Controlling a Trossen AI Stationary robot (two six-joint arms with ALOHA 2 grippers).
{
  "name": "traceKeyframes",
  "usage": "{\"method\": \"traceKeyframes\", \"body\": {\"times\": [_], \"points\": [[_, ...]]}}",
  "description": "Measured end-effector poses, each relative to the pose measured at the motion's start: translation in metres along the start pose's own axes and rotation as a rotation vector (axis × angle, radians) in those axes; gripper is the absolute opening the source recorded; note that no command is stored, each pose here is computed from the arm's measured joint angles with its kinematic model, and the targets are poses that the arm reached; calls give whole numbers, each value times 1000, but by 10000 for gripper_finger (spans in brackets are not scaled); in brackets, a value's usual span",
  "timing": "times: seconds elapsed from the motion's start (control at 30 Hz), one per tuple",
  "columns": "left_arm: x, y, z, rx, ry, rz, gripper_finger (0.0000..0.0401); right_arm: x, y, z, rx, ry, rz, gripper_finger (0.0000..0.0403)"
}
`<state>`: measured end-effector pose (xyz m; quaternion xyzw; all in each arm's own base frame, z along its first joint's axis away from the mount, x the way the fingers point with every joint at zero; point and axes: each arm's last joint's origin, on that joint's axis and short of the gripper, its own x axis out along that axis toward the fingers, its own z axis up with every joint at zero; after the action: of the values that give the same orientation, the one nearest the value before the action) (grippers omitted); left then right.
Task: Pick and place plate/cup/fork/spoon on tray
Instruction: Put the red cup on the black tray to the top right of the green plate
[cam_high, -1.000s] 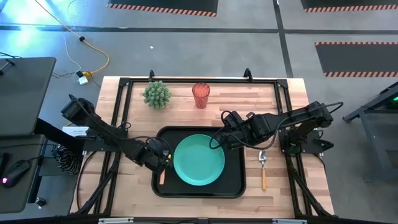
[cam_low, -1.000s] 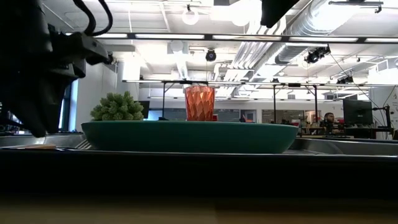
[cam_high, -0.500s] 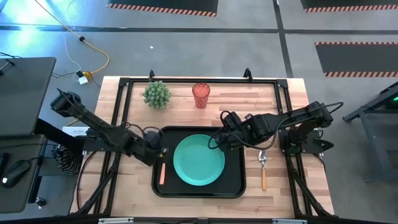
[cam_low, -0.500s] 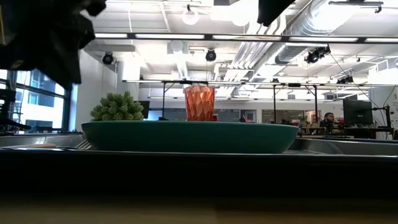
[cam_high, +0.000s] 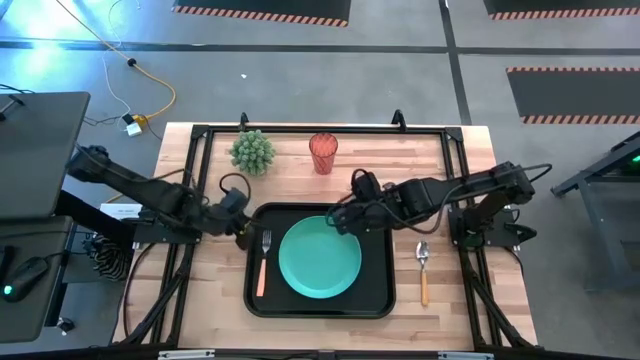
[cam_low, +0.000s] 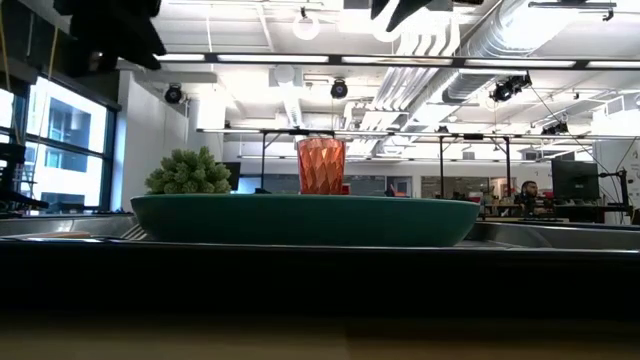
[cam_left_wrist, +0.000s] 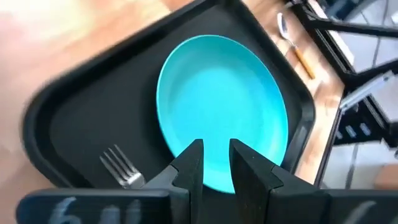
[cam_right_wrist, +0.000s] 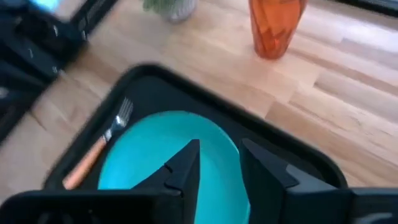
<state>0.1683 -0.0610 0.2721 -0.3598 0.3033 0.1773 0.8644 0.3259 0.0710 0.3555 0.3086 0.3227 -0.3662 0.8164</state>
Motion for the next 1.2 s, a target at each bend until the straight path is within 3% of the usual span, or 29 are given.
{"method": "traceKeyframes", "body": {"times": [0.2,0.47,0.63,1.0,1.2], "points": [[-18,8,11,155,-73,-41,67,11,-8,19,67,-33,-35,128],[-27,18,22,303,-165,9,67,33,-28,60,146,-84,-78,129],[-27,23,28,349,-215,77,67,48,-45,90,116,-94,-72,129],[-25,36,45,340,-325,248,67,72,-98,171,-47,-223,23,129],[-24,44,55,294,-400,354,65,77,-128,200,-114,-287,15,129]]}}
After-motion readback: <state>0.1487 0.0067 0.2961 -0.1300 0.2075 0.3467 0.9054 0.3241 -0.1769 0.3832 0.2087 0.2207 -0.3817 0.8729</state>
